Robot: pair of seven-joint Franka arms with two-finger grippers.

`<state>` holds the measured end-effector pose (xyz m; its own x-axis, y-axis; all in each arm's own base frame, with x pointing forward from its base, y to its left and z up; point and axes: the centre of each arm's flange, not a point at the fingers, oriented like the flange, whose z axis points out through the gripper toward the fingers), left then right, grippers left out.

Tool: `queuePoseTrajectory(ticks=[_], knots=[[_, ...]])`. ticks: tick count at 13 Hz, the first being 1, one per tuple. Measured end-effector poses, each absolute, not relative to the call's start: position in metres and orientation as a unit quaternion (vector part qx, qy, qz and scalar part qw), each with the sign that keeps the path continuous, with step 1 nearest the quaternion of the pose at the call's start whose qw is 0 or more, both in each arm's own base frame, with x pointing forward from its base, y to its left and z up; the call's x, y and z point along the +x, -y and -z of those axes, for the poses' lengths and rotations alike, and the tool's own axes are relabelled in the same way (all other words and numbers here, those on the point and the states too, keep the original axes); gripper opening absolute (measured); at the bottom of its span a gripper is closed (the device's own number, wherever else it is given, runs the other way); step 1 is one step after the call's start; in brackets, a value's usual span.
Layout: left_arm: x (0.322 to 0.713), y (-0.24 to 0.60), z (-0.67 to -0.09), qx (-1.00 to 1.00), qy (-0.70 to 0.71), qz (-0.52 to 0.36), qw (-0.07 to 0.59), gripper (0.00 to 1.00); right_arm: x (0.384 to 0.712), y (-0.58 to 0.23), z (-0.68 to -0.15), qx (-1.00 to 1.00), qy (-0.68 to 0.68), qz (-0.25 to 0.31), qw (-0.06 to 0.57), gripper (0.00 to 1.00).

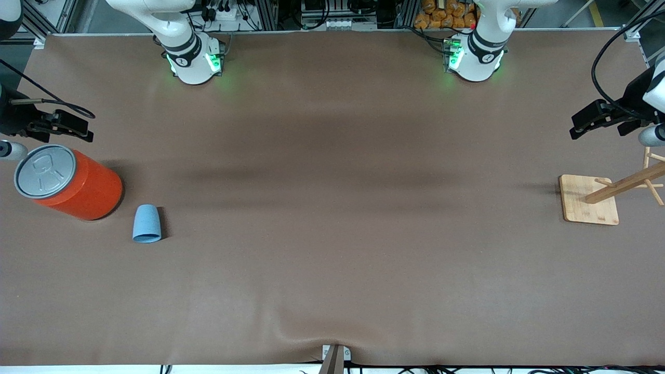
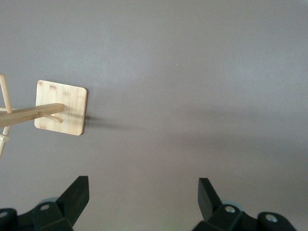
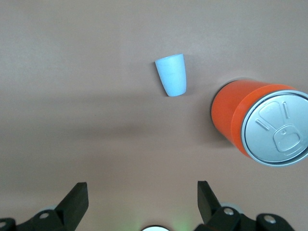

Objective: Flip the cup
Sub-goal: 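Move the right gripper down toward the light blue cup, then close the right gripper around the rim of the blue cup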

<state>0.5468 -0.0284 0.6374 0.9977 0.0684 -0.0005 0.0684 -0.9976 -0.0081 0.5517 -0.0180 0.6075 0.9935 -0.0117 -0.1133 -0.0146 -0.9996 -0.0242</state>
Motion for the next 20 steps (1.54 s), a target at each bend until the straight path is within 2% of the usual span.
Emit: queuePoseTrajectory(ticks=[8, 12, 20], knots=[[0.546, 0.029, -0.637, -0.999, 0.034, -0.003, 0.004, 1.00, 0.555, 0.018, -0.610, -0.999, -0.007, -0.044, 0.012, 1.00], [0.546, 0.029, -0.637, -0.999, 0.034, -0.004, 0.004, 1.00, 0.562, 0.018, -0.591, -0.998, -0.008, -0.053, 0.011, 1.00], [0.547, 0.026, -0.633, -0.999, 0.036, -0.008, 0.005, 1.00, 0.628, 0.025, -0.425, -0.997, -0.005, -0.082, 0.007, 1.00]])
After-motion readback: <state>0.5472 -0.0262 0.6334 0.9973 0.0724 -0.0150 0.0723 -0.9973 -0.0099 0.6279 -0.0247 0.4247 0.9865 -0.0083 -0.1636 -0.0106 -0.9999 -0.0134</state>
